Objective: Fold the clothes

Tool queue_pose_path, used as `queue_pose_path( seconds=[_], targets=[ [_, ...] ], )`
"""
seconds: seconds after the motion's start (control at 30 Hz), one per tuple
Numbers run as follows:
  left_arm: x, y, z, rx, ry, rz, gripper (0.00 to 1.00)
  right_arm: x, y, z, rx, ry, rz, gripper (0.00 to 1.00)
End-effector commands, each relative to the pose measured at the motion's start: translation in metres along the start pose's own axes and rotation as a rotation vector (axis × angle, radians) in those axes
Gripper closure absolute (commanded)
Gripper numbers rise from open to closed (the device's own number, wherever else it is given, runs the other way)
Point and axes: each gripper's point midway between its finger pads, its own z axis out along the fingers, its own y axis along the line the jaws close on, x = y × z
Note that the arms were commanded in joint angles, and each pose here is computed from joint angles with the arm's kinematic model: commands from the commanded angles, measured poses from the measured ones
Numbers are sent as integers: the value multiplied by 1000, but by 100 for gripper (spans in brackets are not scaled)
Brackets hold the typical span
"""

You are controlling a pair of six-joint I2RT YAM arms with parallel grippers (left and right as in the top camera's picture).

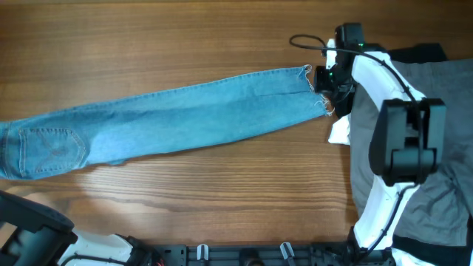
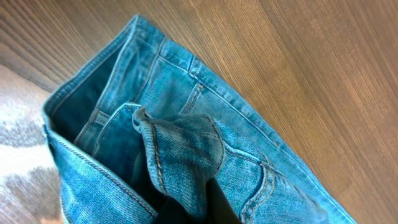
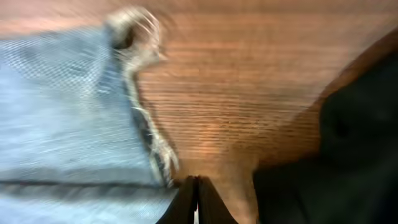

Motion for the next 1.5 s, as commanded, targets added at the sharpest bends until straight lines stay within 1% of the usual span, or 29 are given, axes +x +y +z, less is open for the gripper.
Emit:
queue_pose_path(
  seconds=[0.0, 0.07, 0.1, 0.13, 0.17, 0.23, 0.27, 0.33, 0.4, 0.43, 0.47, 0.53, 0.57, 0.6, 0.73, 0.8, 0.83, 0.93, 0.97, 1.0, 1.07, 1.1, 1.13, 1.17, 1.2, 1.23, 1.27, 1.4, 1.47],
  targets=[
    [-18, 11, -39, -15, -113, -57, 96, -39, 17, -87, -46, -217, -7, 96],
    [-26, 27, -62, -17, -176, -151, 96, -42, 20, -106, -50, -255, -3, 96],
    [-26, 26, -65, 17, -176, -160, 96, -39, 19, -103, -52, -240, 20, 80],
    [-25, 20, -64, 56, -168, -158, 96, -34, 18, -94, -51, -216, 35, 58],
    [-24, 14, -64, 76, -163, -152, 96, -27, 17, -79, -57, -176, 57, 42],
    [-24, 7, -62, 84, -158, -135, 96, -10, 32, -46, -159, -77, 76, 39],
    [-23, 2, -61, 89, -155, -126, 96, -2, 46, -25, -237, -22, 73, 39],
    [-21, -2, -59, 94, -147, -118, 96, -2, 69, -2, -336, -8, 10, 39],
    [-20, -2, -59, 93, -140, -121, 96, -6, 80, 14, -351, -21, -20, 41],
    [-19, -2, -59, 92, -136, -122, 96, -3, 85, 21, -354, -12, -26, 45],
    [-17, -2, -59, 92, -131, -123, 96, 0, 90, 28, -355, -1, -36, 62],
    [-17, -2, -59, 91, -131, -116, 96, 0, 87, 32, -332, 0, -31, 75],
    [-17, -2, -59, 91, -131, -116, 96, -2, 80, 34, -289, -5, -8, 89],
    [-17, -2, -59, 91, -131, -116, 96, -5, 76, 32, -274, -14, 3, 96],
    [-18, -2, -59, 91, -135, -112, 96, -27, 61, 0, -273, -101, 31, 96],
    [-18, -2, -59, 91, -135, -112, 96, -26, 59, 1, -270, -101, -7, 51],
    [-18, -2, -59, 91, -135, -112, 96, -23, 60, 6, -270, -90, -17, 49],
    [-18, -2, -59, 91, -134, -112, 96, -10, 67, 28, -270, -36, -27, 48],
    [-18, -2, -59, 90, -132, -113, 96, -8, 69, 31, -271, -29, -30, 52],
    [-17, -2, -59, 90, -132, -113, 96, -7, 70, 34, -271, -24, -33, 64],
    [-18, -1, -59, 87, -133, -112, 95, -10, 71, 34, -273, -37, -33, 76],
    [-18, -1, -59, 86, -133, -109, 95, -12, 71, 34, -273, -42, -25, 81],
    [-18, -1, -59, 86, -133, -110, 95, -12, 70, 34, -273, -43, -19, 83],
    [-18, -1, -59, 87, -133, -109, 95, -13, 68, 34, -272, -43, -3, 90],
    [-18, -1, -59, 87, -133, -109, 95, -13, 67, 34, -272, -42, 0, 91],
    [-18, -1, -59, 87, -134, -109, 95, -13, 66, 33, -271, -42, 2, 87],
    [-18, -1, -59, 87, -135, -109, 95, -13, 66, 34, -270, -41, 0, 70],
    [-18, -1, -59, 87, -135, -109, 95, -5, 66, 51, -277, -7, 16, 71],
    [-18, -1, -59, 87, -135, -109, 95, -3, 72, 51, -318, 4, 20, 77]
  ],
)
